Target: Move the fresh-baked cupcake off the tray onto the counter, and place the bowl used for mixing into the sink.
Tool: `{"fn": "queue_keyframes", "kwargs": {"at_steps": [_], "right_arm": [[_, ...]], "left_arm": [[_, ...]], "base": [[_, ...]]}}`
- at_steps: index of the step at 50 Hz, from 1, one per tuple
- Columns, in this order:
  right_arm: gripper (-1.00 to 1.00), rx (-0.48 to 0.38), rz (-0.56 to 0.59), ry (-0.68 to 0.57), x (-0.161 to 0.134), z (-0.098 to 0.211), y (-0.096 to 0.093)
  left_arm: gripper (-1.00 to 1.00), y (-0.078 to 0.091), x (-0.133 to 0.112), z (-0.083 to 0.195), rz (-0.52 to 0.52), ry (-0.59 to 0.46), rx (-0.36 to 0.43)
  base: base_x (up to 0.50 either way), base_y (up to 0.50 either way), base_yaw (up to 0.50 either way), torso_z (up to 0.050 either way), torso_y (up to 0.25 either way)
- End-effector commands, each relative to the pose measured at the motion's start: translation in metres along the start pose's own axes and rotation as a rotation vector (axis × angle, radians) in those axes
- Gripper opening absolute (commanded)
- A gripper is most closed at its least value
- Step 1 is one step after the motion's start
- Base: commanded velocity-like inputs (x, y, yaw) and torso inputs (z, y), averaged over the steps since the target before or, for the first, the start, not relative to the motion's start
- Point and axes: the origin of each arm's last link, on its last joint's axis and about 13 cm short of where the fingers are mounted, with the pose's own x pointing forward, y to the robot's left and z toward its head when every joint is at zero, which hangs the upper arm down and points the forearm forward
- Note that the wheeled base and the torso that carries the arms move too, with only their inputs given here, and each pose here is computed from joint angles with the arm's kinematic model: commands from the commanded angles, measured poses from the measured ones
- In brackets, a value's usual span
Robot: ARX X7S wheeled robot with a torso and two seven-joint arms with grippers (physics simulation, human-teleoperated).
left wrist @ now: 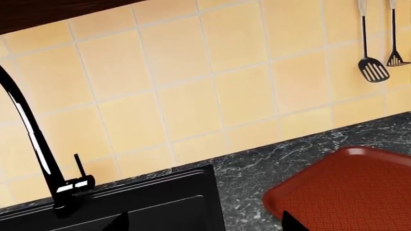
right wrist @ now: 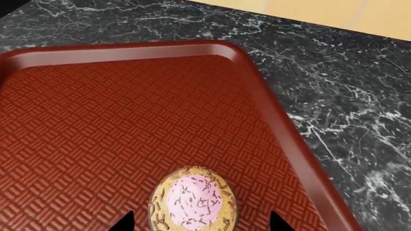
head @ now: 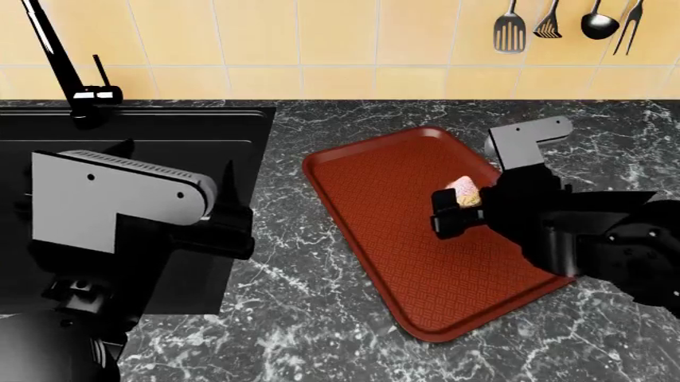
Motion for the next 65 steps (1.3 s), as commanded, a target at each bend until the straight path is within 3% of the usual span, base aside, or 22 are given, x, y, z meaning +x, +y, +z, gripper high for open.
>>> {"fn": "queue_keyframes", "kwargs": {"at_steps": [1,65], "right_arm": [[1.0,-0.005,-0.003,0.024,0.007,-0.005,0.002],[1.0,-0.017,0.013,0.076,0.028,-0.018,0.003]], "left_arm": [[1.0,0.0,0.001,0.0,0.001,0.002,-0.001],[1.0,-0.001,0.005,-0.009,-0.002,0.023,0.001]], "base": [[0.0,0.0,0.0,0.0,0.0],[0.0,0.0,0.0,0.0,0.0]]}}
